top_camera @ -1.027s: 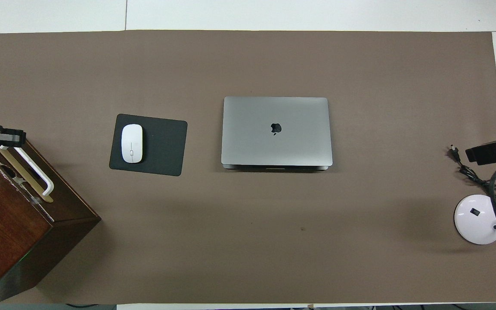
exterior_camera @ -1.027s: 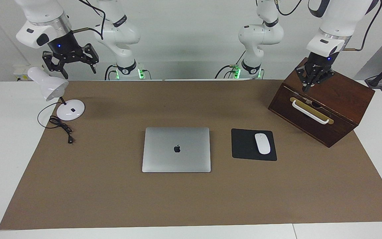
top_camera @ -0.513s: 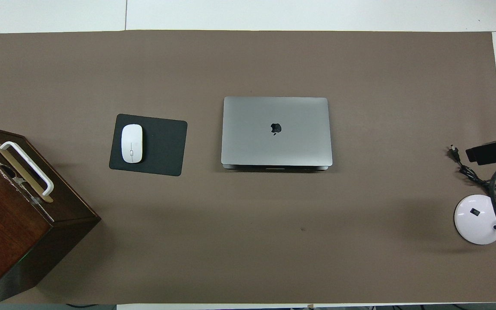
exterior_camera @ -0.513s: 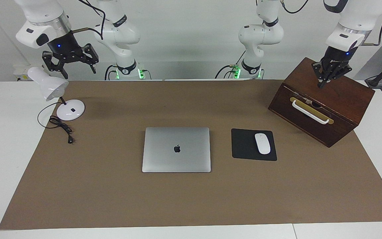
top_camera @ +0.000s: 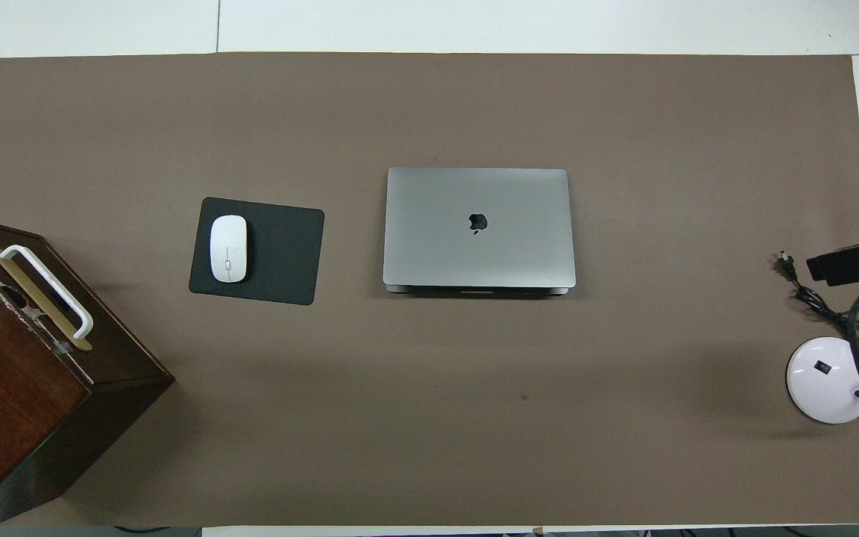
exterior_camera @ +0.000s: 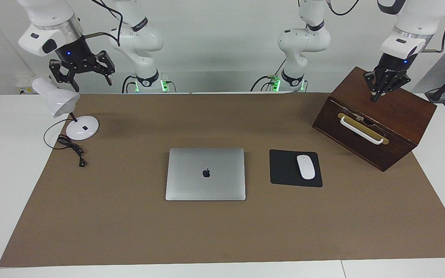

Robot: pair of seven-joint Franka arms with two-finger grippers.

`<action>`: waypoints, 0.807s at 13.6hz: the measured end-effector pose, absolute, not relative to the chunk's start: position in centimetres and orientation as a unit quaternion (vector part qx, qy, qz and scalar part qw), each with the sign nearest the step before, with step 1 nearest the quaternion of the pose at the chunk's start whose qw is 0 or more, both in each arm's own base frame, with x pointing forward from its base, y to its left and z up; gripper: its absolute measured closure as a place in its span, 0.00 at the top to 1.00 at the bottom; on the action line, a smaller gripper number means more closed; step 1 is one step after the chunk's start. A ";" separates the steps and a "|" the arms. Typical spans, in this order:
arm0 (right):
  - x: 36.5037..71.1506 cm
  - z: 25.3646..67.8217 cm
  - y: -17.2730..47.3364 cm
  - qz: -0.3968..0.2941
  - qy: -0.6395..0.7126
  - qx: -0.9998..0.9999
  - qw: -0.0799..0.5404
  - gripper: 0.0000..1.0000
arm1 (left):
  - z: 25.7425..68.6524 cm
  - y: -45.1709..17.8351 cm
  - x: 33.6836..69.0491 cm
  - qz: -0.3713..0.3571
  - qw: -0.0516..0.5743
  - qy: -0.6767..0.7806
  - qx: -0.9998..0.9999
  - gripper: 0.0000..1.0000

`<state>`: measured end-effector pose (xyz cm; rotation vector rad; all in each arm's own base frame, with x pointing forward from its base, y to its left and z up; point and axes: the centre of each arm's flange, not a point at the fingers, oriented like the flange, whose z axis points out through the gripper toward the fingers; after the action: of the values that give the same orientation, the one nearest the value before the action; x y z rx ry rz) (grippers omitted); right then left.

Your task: Close laptop with both arms

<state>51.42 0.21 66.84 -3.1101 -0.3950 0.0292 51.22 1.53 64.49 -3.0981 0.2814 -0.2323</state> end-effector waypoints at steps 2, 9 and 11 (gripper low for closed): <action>51.4 66.8 0.2 0.009 -0.126 -0.992 0.003 1.00 | 64.7 1.6 51.1 -0.076 0.011 0.084 -0.994 0.40; 51.4 66.8 0.1 0.009 -0.125 -0.992 0.003 1.00 | 64.8 1.6 51.0 -0.078 0.010 0.078 -0.994 1.00; 51.4 66.8 0.0 0.009 -0.124 -0.992 0.003 1.00 | 64.8 1.6 51.0 -0.078 0.010 0.078 -0.994 1.00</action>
<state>51.42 0.02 66.84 -3.1108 -0.3895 0.0292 51.03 1.56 64.83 -3.1022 0.2420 -0.2439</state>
